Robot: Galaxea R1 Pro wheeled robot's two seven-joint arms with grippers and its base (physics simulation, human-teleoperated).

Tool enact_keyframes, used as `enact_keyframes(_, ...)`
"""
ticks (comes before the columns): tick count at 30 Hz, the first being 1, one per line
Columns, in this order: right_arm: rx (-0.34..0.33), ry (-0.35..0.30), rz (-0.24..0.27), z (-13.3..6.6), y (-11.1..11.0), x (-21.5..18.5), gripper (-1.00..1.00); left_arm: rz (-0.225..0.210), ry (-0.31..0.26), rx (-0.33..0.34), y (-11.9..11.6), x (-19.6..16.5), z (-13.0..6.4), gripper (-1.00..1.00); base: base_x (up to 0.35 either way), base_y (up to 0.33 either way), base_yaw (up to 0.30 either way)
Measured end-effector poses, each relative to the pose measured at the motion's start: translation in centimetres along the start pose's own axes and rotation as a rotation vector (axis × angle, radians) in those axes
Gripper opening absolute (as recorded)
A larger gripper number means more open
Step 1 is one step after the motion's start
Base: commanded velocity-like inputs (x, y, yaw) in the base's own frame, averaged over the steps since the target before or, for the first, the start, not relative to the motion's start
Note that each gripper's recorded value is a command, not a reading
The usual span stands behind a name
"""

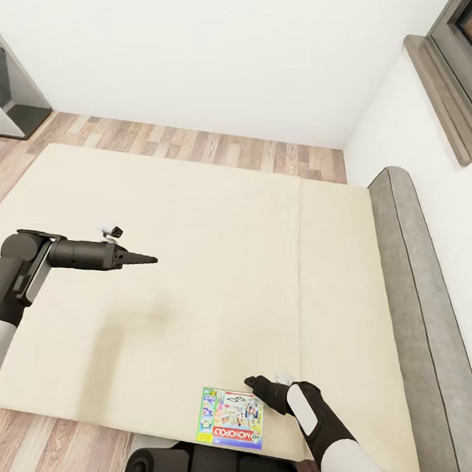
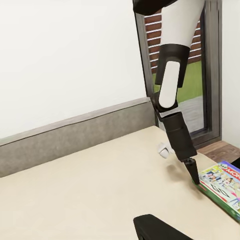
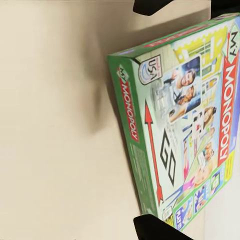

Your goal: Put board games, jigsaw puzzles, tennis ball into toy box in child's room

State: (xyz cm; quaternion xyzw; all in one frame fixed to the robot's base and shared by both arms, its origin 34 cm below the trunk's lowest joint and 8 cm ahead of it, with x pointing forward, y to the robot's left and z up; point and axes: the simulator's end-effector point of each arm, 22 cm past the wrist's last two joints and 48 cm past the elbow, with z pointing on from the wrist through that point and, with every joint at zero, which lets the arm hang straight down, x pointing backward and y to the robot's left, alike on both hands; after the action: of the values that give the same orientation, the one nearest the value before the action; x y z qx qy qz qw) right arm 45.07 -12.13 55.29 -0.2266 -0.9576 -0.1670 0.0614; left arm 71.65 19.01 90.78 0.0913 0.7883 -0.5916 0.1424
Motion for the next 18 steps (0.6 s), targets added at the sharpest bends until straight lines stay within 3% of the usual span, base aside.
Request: enact_keyframes(18, 0.004, 0.001, -0.002, -0.07, -0.12, 0.08, 1.0, 0.004, -0.002, -0.001, -0.2, -0.13, -0.09, 1.0, 0.0, 0.0, 0.0)
